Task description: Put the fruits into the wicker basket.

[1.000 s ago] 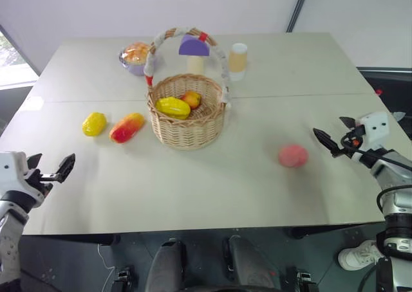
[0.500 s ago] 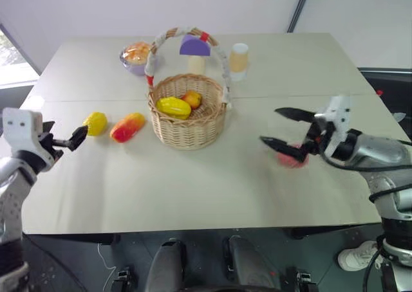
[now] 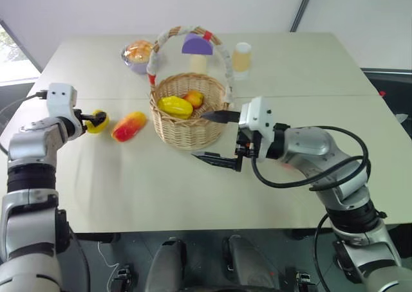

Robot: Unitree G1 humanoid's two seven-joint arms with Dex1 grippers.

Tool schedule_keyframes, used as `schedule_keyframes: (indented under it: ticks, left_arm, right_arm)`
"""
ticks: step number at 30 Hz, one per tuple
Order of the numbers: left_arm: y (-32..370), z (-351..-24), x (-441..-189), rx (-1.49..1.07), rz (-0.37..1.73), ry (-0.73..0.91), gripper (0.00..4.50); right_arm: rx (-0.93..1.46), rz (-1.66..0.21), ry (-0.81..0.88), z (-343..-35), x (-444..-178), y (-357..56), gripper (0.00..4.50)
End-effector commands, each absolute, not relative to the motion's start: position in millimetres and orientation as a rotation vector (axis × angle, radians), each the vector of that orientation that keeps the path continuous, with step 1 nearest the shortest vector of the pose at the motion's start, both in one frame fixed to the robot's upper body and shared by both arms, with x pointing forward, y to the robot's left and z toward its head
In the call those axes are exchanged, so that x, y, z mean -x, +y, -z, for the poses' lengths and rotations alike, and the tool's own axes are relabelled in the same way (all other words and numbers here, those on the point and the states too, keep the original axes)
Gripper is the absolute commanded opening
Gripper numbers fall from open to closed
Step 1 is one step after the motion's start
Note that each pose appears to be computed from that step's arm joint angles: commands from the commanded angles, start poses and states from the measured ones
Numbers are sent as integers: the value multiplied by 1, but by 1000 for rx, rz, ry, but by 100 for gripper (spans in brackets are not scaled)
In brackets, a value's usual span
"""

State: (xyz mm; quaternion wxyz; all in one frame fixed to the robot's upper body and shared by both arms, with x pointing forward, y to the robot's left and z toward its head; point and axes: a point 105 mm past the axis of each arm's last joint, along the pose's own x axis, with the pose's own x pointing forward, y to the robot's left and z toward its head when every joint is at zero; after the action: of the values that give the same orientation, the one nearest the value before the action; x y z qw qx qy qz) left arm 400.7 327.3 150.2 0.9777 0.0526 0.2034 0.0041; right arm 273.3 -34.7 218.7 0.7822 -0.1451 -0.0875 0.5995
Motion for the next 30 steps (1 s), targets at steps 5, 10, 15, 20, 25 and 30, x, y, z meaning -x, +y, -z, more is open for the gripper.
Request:
schedule_keyframes:
  ticks: [5,10,15,20,25,30]
  left_arm:
    - [328,-150,-406,-157,32,454,450]
    - [329,-149,-407,-147,38,452,396]
    - [344,-160,-401,-184,-27,412,188]
    - [337,-227,-383,-113,30,91,188]
    - [207,-282,-329,-162,559,-198,188]
    - [118,-270,-327,-231,761,-168,188]
  right_arm:
    - [322,-1293,-266,-228,-264,-29,443]
    - [317,-1289,-269,-225,-262,-29,450]
    - [316,-1287,-274,-224,-262,-29,450]
    - [319,-1281,-277,-224,-264,-30,450]
    - [317,-1250,-285,-231,-272,-38,450]
    - [325,-1250,-301,-237,-278,-36,450]
